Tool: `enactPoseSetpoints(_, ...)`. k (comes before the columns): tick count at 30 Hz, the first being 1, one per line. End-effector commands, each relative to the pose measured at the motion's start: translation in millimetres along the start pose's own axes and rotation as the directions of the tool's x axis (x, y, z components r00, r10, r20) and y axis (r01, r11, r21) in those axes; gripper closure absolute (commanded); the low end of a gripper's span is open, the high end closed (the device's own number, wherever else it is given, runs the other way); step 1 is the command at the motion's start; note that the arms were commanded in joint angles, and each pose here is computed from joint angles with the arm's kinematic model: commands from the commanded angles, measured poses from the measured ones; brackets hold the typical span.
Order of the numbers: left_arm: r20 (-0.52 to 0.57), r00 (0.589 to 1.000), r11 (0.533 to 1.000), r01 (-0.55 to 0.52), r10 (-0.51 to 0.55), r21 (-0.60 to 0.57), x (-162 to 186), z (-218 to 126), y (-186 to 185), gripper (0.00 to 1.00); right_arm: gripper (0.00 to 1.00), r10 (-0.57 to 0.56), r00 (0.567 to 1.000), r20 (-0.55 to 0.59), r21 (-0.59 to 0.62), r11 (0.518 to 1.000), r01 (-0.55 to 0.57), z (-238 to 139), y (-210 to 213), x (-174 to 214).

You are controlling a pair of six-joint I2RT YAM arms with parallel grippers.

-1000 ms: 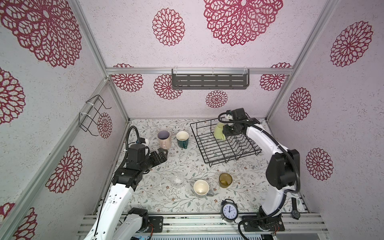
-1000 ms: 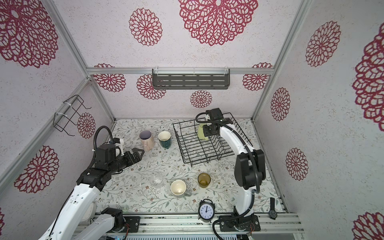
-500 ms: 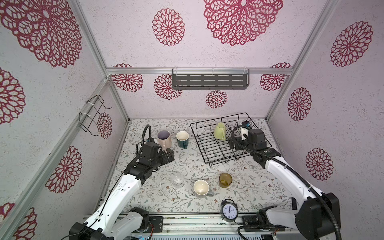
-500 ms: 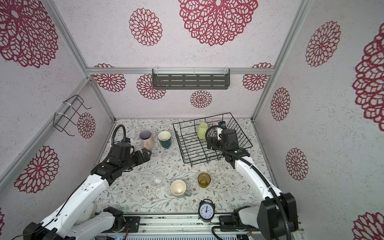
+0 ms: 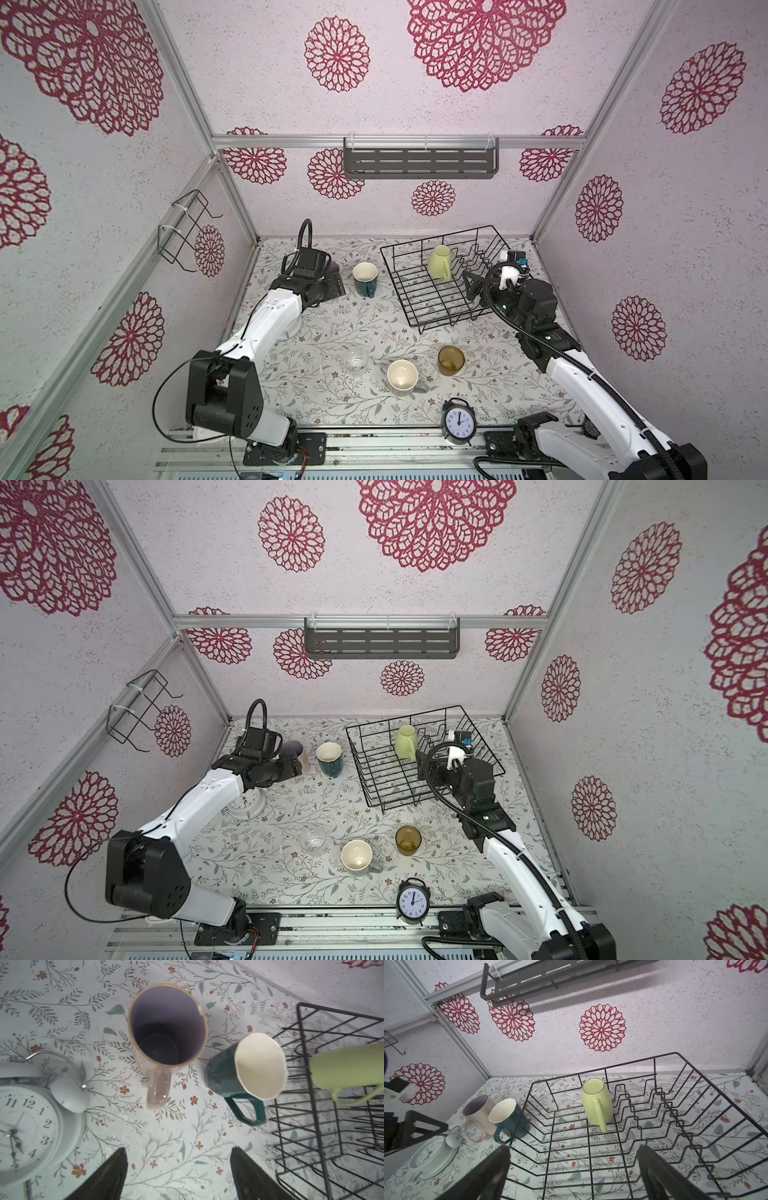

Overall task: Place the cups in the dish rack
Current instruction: 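Release the mug and raise the right gripper while the left reaches toward the pink mug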

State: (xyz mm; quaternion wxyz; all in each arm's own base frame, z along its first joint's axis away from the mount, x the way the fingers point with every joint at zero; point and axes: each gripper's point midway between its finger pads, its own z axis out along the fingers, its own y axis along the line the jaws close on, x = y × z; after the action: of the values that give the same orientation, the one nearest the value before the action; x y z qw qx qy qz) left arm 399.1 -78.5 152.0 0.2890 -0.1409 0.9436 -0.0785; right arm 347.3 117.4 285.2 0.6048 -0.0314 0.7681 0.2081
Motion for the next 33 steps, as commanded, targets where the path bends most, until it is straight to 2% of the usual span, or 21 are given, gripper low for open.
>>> enactPoseSetpoints(1,-0.031,0.997,0.996,-0.070,0.068,-0.051,-7.3,7.9,3.6,0.20,0.01,0.020,0.999,0.049,0.029,0.999,-0.021,-8.8,-3.1,-16.3)
enactPoseSetpoints(8,-0.088,0.989,0.989,-0.124,0.117,-0.076,-18.0,51.1,-2.7,0.33,0.02,0.008,0.999,0.042,0.070,0.998,-0.011,-17.9,-11.0,-7.9)
enactPoseSetpoints(16,-0.221,0.971,0.976,-0.127,0.086,-0.179,-2.7,88.0,12.6,0.39,0.02,-0.017,1.000,0.018,0.051,0.999,0.016,-22.4,-8.0,-1.6)
enactPoseSetpoints(23,-0.243,0.967,0.968,-0.135,0.082,-0.211,9.1,104.3,22.4,0.40,0.02,-0.010,1.000,0.009,0.041,0.999,0.010,-17.6,-6.6,0.2)
enactPoseSetpoints(28,-0.229,0.970,0.974,-0.123,0.077,-0.192,10.6,113.1,20.6,0.44,0.02,-0.004,1.000,-0.008,0.032,0.999,0.004,-13.9,-4.6,0.6)
enactPoseSetpoints(33,-0.236,0.969,0.975,-0.120,0.074,-0.186,13.8,120.5,20.3,0.44,0.02,-0.014,1.000,-0.002,0.036,0.999,0.014,-17.2,-4.7,-1.8)
